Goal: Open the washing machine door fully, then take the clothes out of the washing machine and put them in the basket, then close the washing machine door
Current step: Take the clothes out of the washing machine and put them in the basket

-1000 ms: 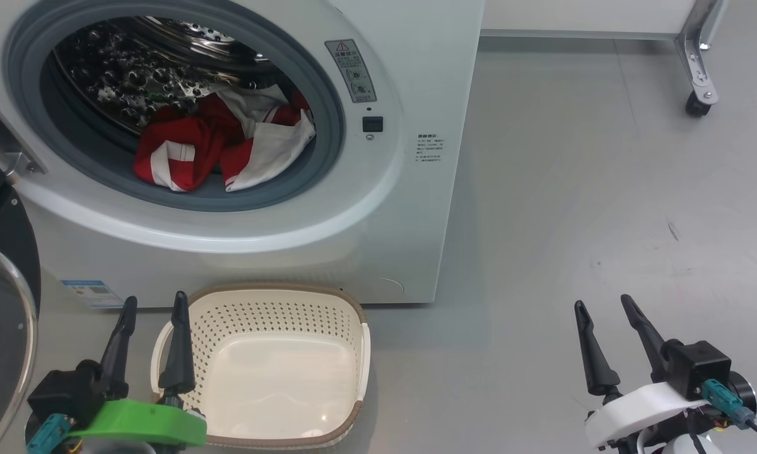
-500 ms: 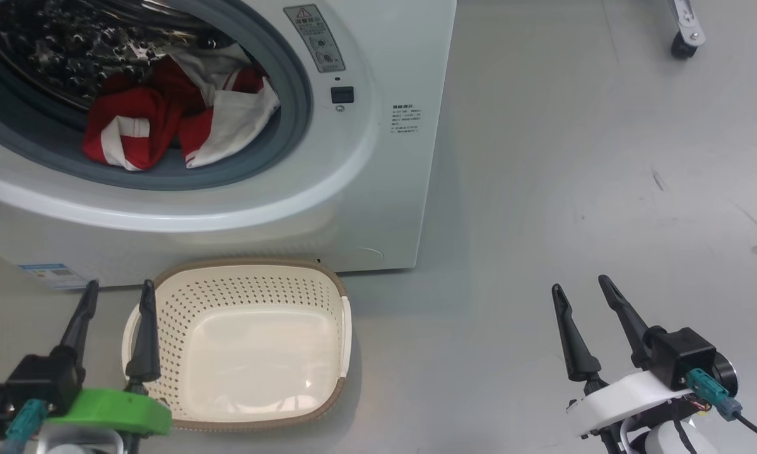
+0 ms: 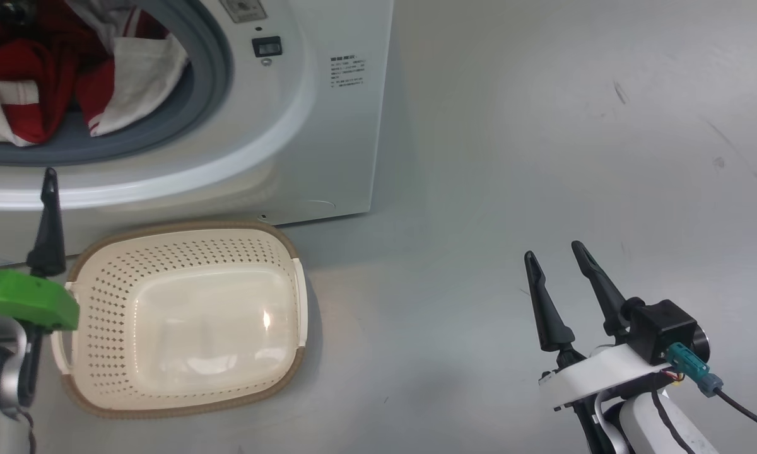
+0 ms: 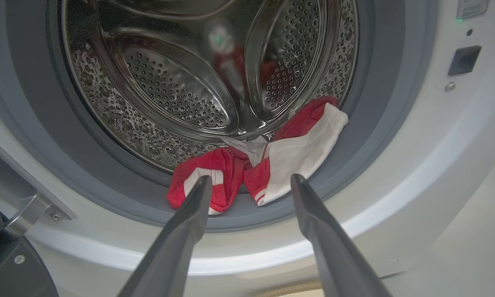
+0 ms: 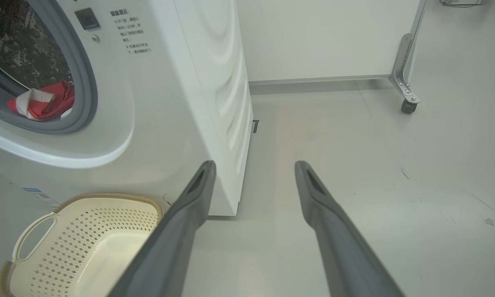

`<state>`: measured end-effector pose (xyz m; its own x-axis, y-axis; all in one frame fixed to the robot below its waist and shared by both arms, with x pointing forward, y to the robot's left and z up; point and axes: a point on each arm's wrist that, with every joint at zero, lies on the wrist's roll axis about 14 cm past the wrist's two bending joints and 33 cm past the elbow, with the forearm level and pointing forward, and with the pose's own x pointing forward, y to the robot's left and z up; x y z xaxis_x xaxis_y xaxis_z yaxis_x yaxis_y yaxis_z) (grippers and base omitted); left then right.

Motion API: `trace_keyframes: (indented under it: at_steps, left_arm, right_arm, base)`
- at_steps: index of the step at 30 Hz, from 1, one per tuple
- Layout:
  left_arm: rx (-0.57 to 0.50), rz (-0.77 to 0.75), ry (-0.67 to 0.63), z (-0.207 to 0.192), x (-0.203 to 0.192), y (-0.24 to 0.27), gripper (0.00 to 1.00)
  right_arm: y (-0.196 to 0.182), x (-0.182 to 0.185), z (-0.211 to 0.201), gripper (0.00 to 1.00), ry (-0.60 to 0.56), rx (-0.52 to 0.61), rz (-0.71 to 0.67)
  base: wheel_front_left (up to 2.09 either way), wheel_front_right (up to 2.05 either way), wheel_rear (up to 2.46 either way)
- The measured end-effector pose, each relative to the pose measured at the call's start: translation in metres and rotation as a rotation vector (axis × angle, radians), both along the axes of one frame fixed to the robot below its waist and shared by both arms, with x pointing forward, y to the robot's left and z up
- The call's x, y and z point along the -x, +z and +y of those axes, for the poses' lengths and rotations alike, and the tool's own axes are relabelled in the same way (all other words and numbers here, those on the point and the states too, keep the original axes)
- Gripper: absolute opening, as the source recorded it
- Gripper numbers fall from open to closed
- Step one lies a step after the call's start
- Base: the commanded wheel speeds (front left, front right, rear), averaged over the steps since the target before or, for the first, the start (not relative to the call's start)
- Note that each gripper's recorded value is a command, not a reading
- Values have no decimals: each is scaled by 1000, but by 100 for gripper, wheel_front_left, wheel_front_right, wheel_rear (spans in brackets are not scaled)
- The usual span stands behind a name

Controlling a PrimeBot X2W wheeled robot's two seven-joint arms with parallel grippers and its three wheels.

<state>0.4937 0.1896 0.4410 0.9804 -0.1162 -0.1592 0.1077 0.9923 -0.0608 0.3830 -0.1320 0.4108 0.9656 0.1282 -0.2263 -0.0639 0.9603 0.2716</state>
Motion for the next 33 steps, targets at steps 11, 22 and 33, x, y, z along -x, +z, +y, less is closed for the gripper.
trace_keyframes:
  at_steps: [11, 22, 33]
  left_arm:
    - [-180, 190, -64, 0, -62, -50, 100]
    - [-389, 323, -114, 1, -105, -91, 100]
    - [-482, 437, -117, -1, -126, -122, 100]
  right_arm:
    - [-20, -7, -15, 100, -66, 3, 53]
    - [-39, -6, -29, 100, -123, 14, 111]
    - [-43, -8, -43, 100, -171, 29, 123]
  base:
    - [0, 0, 0]
    - [0, 0, 0]
    - [0, 0, 0]
